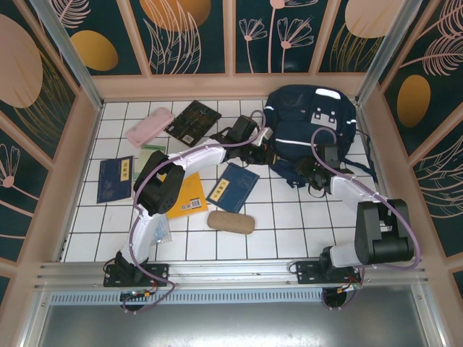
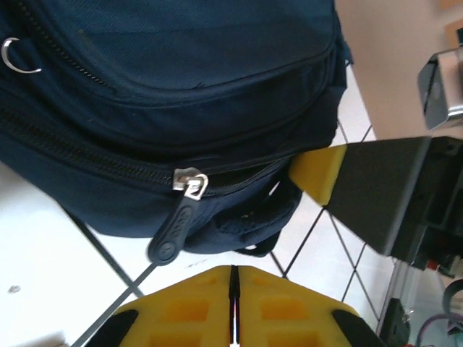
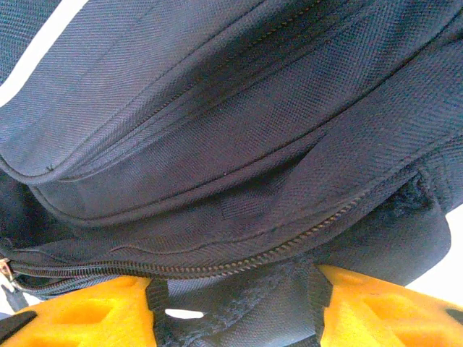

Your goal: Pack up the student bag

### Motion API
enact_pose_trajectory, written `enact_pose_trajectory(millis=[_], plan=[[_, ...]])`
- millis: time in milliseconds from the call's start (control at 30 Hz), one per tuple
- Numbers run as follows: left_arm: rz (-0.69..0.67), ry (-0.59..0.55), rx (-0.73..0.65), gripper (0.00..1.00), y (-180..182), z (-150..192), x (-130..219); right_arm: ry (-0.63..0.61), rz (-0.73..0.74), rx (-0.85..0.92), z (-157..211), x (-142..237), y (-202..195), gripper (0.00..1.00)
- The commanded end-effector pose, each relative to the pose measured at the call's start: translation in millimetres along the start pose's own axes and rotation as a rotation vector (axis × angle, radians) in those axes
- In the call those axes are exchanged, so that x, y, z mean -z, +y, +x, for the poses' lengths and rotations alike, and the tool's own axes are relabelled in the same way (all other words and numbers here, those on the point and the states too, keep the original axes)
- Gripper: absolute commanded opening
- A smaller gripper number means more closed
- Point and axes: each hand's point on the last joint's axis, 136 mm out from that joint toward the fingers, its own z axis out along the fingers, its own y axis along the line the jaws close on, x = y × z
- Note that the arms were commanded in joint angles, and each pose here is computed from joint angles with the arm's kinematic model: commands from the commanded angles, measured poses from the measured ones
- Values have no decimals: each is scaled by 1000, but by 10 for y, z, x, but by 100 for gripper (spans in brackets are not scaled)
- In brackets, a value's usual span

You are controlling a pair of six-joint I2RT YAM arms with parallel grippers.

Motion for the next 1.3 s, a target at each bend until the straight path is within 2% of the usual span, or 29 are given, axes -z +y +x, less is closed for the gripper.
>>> enact_pose_trajectory(millis=[0, 167, 500, 833, 1000, 1267], plan=[[74, -25, 52, 21, -106, -33, 4, -8, -19, 14, 24, 64, 44, 55], [51, -74, 63, 40, -93, -81, 66, -13, -24, 26, 12, 99, 67, 55], [-30, -42, 5, 43, 144, -65, -100, -4, -26, 26, 32, 81, 64, 55], [-2, -10, 46, 50, 204, 6, -217, -14, -19, 25, 14, 119, 56, 56], [-16, 7, 71, 50, 290, 98, -245, -14, -21, 24, 15, 118, 61, 56], [56, 7, 110, 48, 199, 84, -294, -13, -23, 23, 15, 122, 64, 56]])
